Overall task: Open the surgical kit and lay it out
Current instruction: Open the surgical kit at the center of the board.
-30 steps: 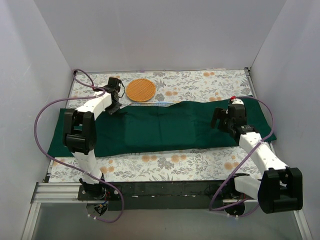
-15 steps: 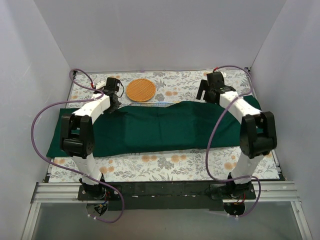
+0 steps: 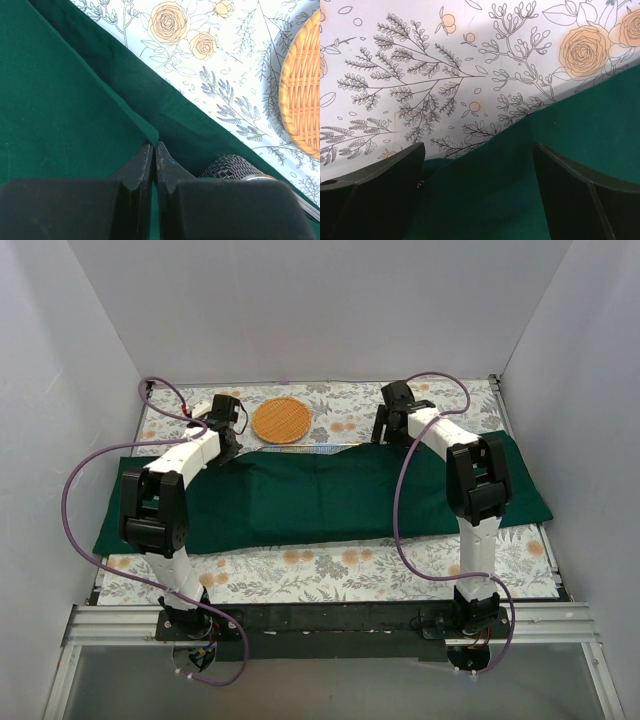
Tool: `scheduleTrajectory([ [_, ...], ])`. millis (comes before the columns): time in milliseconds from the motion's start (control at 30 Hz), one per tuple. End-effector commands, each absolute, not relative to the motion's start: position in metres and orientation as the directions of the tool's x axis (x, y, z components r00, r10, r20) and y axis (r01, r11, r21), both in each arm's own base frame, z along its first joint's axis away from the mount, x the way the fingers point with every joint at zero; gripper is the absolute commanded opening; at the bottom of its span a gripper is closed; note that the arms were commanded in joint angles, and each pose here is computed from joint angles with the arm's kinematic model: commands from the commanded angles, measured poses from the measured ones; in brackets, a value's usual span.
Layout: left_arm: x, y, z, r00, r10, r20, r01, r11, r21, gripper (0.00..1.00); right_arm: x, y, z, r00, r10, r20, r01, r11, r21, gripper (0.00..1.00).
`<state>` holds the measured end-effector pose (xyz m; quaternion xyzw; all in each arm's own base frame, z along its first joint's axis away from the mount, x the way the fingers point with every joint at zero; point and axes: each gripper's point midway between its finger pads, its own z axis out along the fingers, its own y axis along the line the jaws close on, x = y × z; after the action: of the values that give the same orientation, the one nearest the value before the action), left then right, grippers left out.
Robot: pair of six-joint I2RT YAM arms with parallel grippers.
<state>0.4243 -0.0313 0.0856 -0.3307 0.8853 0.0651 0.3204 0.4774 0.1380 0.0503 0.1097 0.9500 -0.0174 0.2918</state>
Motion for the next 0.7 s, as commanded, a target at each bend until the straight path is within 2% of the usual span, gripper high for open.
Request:
scheduleTrajectory([
  [0, 0.425, -0.027, 0.119, -0.518, -0.54, -0.663, -0.621, 0.771, -0.143, 0.0, 0.468, 0.128, 0.053, -0.805, 0.211, -0.554, 0.249, 0.968, 0.006, 0.95],
  [300, 0.425, -0.029, 0.118, -0.522, -0.543, -0.658, -0.618, 0.772, -0.147, 0.0, 0.457, 0.12, 0.061, -0.791, 0.206, -0.576, 0.251, 0.968, 0.003, 0.82],
  [533, 0.425, -0.027, 0.12, -0.517, -0.541, -0.664, -0.621, 0.771, -0.144, 0.0, 0.454, 0.118, 0.072, -0.774, 0.209, -0.598, 0.251, 0.968, 0.013, 0.61],
  [667, 0.425, -0.025, 0.121, -0.513, -0.536, -0.67, -0.624, 0.769, -0.137, 0.0, 0.453, 0.116, 0.076, -0.77, 0.205, -0.604, 0.252, 0.968, 0.007, 0.57],
])
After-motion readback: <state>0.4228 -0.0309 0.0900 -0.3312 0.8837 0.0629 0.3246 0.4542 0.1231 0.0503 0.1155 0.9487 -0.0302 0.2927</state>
